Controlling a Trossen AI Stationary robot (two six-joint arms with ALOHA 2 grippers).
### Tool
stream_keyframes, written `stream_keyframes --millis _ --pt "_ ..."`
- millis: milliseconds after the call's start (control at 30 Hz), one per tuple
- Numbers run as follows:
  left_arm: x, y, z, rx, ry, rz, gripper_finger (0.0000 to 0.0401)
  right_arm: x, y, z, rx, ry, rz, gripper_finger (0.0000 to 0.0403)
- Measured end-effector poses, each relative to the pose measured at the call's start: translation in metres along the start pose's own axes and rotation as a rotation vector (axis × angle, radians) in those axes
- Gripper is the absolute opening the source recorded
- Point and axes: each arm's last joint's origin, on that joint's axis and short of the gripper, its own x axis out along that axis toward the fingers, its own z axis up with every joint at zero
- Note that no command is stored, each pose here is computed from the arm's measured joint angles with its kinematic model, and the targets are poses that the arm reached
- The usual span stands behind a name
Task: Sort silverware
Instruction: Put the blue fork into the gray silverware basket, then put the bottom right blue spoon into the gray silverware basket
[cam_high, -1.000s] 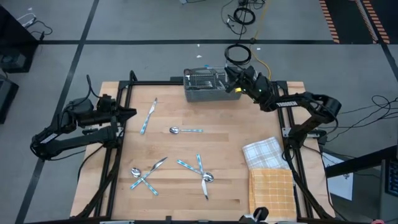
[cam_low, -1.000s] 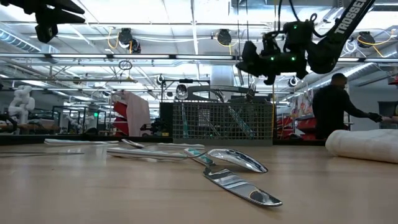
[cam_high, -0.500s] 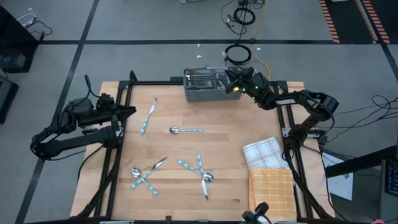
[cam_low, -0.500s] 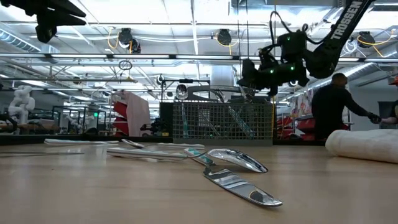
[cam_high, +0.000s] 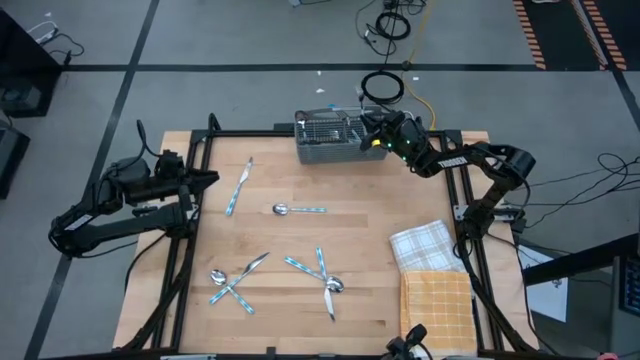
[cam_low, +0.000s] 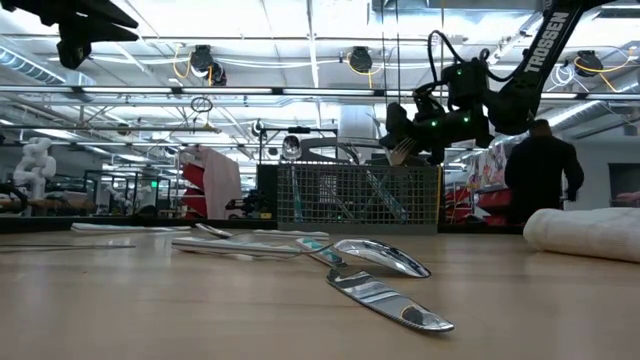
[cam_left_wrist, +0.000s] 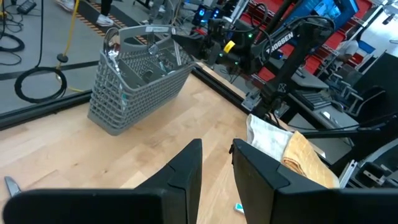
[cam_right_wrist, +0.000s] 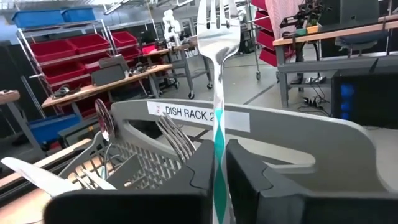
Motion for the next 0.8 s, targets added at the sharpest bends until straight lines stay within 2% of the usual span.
stream_keyframes --millis 333,500,600,667,733,800 --pt "0.0 0.0 0.0 0.001 0.0 0.0 0.0095 0.0 0.0 0.001 0.023 -0.005 0.005 0.0104" --pt "0.0 0.0 0.0 0.0 0.0 0.0 0.0095 0.0 0.001 0.003 0.086 -0.03 0.019 0.0129" --pt "0.0 0.0 0.0 -0.002 0.001 0.0 0.0095 -0.004 0.008 0.014 0.131 -0.087 0.112 0.0134" --pt "0.0 0.0 0.0 -0.006 0.001 0.0 0.0095 -0.011 0.019 0.033 0.14 -0.167 0.202 0.0134" --pt "0.0 0.0 0.0 -0.006 0.004 -0.006 0.0095 -0.021 0.033 0.053 0.121 -0.223 0.288 0.0134" --pt "0.0 0.0 0.0 -0.006 0.005 -0.009 0.0095 -0.034 0.047 0.067 0.062 -0.215 0.334 0.0134"
